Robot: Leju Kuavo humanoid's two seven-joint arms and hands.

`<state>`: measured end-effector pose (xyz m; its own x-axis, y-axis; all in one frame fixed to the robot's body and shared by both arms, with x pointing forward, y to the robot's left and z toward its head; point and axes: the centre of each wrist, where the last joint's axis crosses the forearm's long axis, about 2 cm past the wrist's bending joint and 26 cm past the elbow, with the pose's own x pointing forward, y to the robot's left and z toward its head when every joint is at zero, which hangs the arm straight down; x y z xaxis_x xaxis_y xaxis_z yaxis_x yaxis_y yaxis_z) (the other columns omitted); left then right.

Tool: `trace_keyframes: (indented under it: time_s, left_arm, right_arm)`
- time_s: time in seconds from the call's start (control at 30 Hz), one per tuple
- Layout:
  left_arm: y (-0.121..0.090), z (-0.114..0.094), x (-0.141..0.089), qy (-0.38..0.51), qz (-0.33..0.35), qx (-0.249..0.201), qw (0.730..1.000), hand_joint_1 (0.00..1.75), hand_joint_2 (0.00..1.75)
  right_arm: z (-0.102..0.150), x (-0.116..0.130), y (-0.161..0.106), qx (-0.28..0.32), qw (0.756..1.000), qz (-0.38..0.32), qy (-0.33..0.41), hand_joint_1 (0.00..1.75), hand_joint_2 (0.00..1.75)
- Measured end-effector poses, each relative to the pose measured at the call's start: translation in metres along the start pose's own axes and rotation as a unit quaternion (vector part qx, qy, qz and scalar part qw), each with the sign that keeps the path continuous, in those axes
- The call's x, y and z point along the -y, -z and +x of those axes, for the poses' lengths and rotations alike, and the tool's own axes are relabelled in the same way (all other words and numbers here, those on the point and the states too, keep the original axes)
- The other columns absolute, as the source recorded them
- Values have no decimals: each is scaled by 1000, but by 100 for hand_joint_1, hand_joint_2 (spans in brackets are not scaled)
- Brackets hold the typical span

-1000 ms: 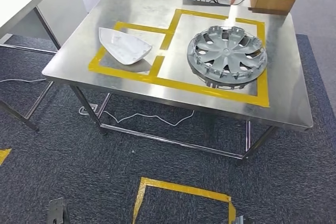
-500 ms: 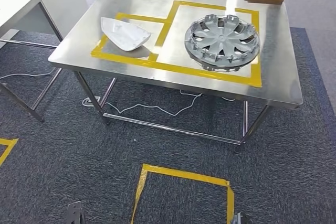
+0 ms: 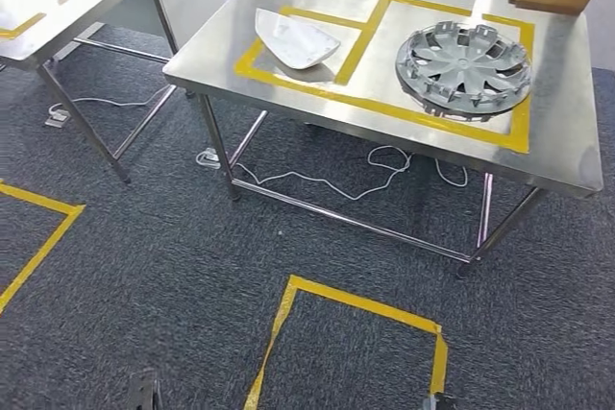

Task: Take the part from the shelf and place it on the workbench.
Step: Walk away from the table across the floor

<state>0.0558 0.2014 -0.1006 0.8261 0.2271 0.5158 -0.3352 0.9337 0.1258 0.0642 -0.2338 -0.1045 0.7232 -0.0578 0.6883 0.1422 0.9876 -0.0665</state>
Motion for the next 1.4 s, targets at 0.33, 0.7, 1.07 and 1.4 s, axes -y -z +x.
trace_keyframes:
  time_s: [0.33,0.7,1.07,1.4]
  left_arm:
    - [-2,-5,-1,-8,3,-6,1000,0,0]
    - [-1,-5,-2,-34,3,-15,999,0,0]
    - [-1,-2,0,-64,-2,-17,998,0,0]
    - [-1,-4,-2,-66,2,-19,998,0,0]
  right_arm:
    - [-3,-2,-3,-6,1000,1,-3,0,0]
    - [0,-4,-1,-2,1000,6,-17,0,0]
    - [1,-5,-1,-3,999,19,-40,0,0]
    - [-2,-6,-3,-5,999,23,-41,0,0]
